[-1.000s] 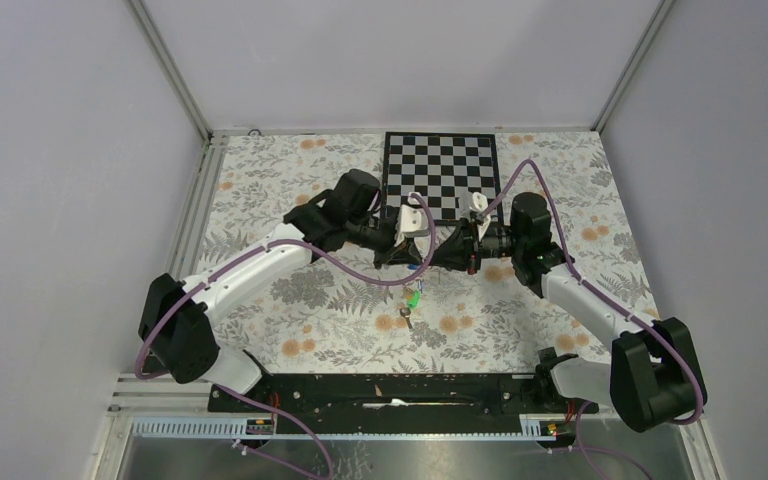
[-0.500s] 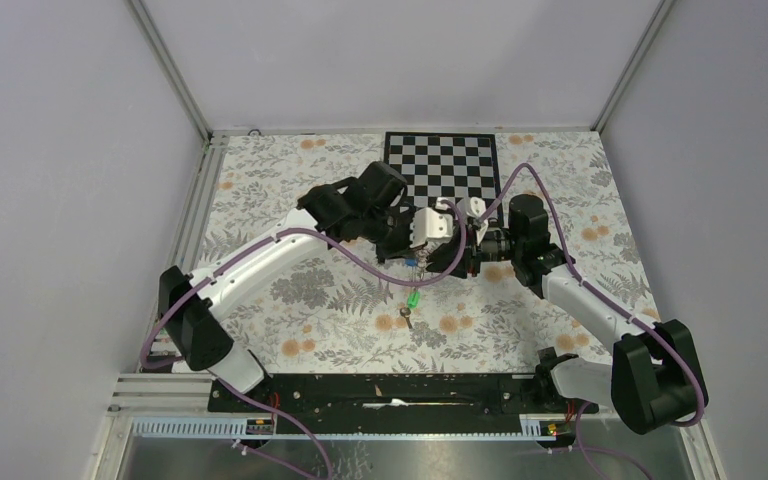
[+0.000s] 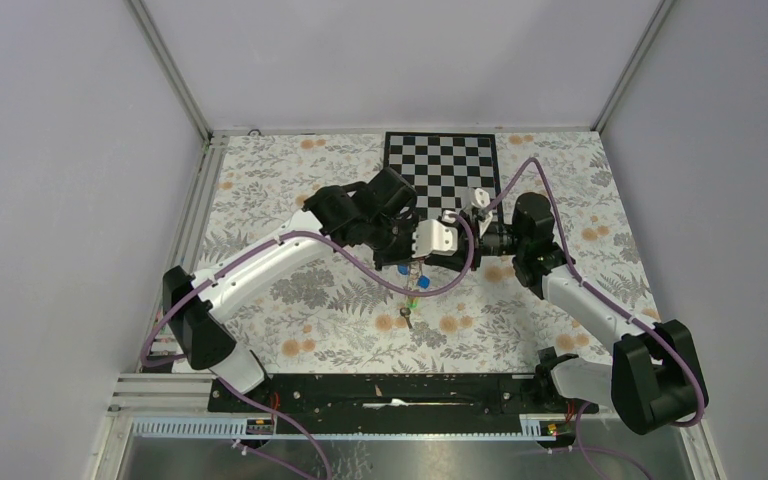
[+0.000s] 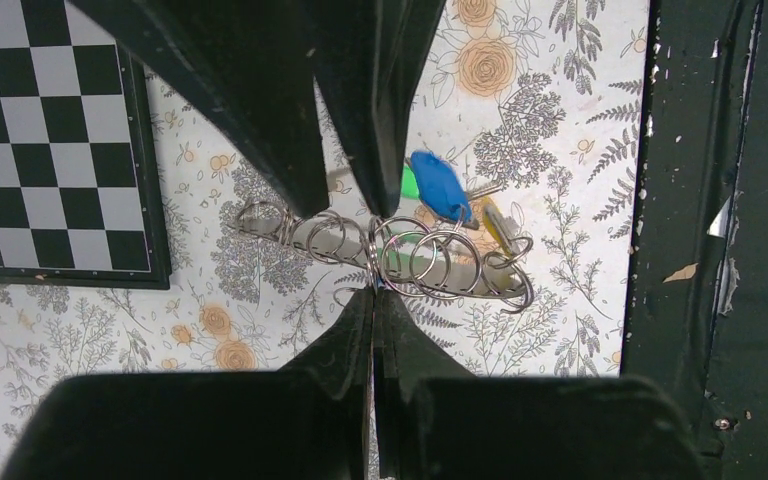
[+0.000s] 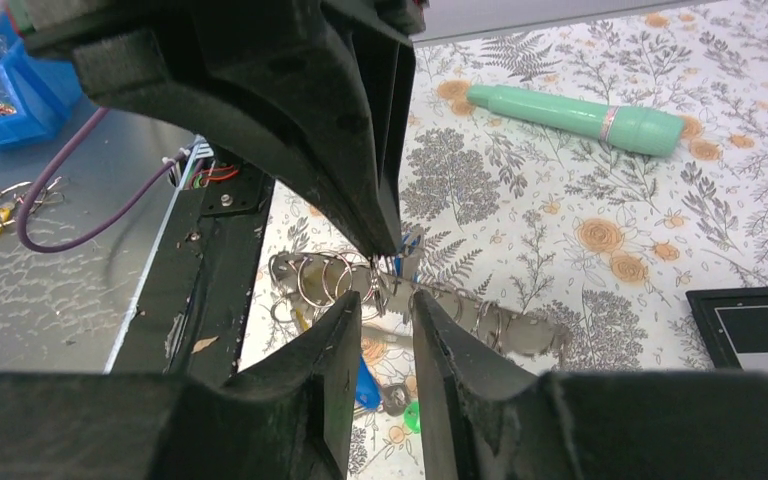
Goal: Put the keys on the keyring
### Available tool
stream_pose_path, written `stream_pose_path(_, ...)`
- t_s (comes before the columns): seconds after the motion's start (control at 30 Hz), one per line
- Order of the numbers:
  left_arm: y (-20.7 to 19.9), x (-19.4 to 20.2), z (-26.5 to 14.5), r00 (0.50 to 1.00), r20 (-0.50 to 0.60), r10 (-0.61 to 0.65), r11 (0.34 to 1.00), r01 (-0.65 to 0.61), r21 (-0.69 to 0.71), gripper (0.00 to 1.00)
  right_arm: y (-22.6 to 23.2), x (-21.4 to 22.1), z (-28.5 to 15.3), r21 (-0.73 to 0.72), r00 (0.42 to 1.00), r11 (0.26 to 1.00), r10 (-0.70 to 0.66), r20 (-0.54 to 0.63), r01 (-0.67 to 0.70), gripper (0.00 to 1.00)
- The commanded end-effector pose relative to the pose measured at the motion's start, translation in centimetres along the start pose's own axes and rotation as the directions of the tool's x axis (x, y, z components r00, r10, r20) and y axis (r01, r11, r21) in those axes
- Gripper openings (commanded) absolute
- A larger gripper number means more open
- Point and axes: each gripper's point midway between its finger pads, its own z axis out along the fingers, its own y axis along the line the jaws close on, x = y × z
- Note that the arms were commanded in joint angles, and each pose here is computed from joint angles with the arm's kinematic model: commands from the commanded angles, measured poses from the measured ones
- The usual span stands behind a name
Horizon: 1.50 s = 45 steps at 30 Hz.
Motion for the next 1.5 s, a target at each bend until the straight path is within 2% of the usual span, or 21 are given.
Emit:
stream_pose_path(0.0,0.1,-1.9,-0.6,0.998,0.062,0.033,0.999,-0.032,-0.013,0.0,0.6,-2.8,-0.1,-0.017,0.996,0.999,-0.041,0.079,0.042,0.32)
stream_pose_path(0.4,-0.3,-3.3,0.3,0.994,0.105,0.009,0.999,-0.013,0.035,0.0,0.1,-2.3,0.3,-0.007,0.996,1.0,-0.007,0.089,0.007,0.26)
stream_pose_path(1.07,0.0,-3.7,0.8,0.993,0.116,-0.008,0.999,0.004,0.038,0.0,0.8,1.2,1.6,-0.048,0.999,0.999,-0.028,-0.016,0.027,0.24)
stream_pose_path(1.47,-0.3,-3.7,1.0,0.993,0.122,-0.011,0.999,0.005,0.049,0.0,-0.1,1.5,1.7,0.004,0.999,1.0,-0.016,-0.038,0.016,0.21)
